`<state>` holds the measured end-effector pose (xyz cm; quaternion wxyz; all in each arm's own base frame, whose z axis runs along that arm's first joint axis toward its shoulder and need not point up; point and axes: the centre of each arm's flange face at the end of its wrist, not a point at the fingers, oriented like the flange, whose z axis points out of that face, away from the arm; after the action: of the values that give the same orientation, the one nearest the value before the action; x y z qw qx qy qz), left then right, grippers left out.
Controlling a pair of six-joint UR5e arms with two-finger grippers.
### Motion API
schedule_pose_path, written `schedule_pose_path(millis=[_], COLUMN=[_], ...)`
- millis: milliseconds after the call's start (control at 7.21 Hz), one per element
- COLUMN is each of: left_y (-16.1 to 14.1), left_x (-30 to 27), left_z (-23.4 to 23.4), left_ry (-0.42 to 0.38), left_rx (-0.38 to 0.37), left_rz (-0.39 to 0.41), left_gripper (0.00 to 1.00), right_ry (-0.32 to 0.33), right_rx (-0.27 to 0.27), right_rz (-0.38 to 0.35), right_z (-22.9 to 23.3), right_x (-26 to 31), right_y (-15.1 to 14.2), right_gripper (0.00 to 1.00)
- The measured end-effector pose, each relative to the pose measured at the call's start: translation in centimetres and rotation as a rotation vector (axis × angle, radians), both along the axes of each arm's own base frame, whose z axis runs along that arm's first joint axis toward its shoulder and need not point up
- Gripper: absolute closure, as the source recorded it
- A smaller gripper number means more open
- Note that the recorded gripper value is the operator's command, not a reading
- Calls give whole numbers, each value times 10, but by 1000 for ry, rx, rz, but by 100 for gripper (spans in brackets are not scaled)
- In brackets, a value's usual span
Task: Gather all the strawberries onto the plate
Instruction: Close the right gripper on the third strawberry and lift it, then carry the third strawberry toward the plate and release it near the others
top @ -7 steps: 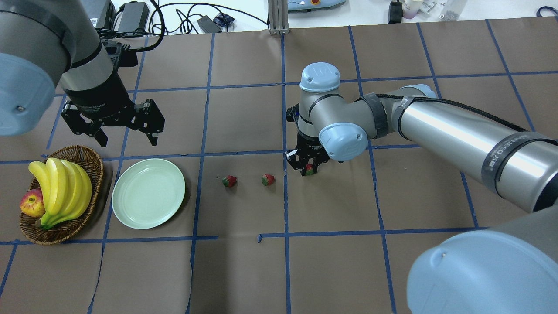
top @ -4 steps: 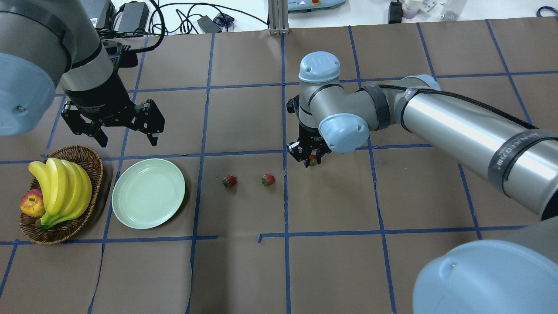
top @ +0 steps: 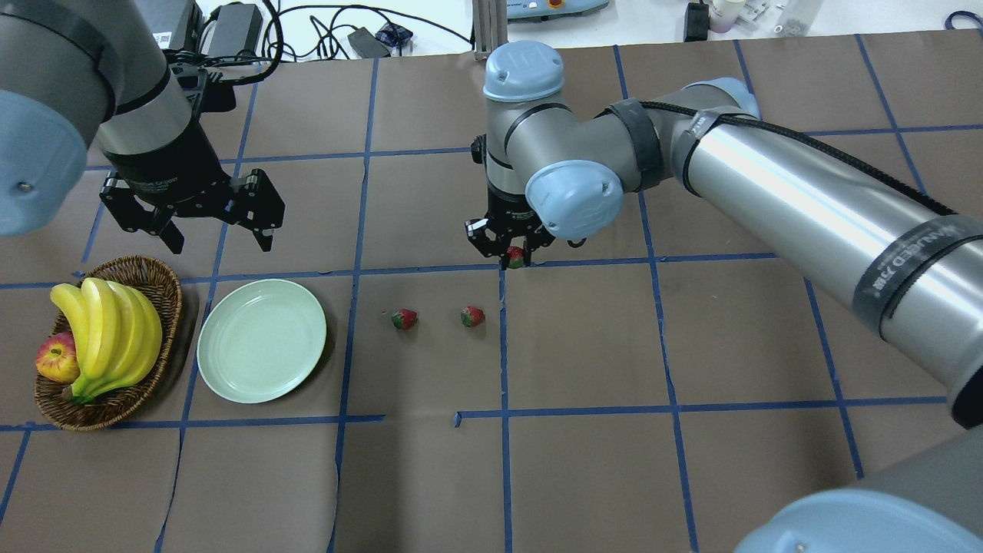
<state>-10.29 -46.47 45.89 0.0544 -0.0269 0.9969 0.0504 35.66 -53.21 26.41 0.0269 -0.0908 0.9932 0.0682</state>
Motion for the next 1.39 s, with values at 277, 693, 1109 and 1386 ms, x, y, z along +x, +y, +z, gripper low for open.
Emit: schedule_pose_path(millis=[277, 693, 1109, 1386], left_y=[0, 1, 1, 2], left_x=[3, 3, 4, 4], left_z=[4, 5, 7, 7], left_ry=[-4, -4, -7, -7], left_rx=[-8, -9, -13, -13], left_rz=[1, 1, 2, 2], left_gripper=[0, 0, 0, 0], right_ry=[-21, -48, -61, -59], right_rx=[-14, -5, 4, 19], right_rz=[-11, 2, -10, -8], right_z=[-13, -34, -43, -53], right_x=[37, 67, 94, 98], right_y=[13, 20, 23, 24], right_gripper=[100, 100, 78, 60])
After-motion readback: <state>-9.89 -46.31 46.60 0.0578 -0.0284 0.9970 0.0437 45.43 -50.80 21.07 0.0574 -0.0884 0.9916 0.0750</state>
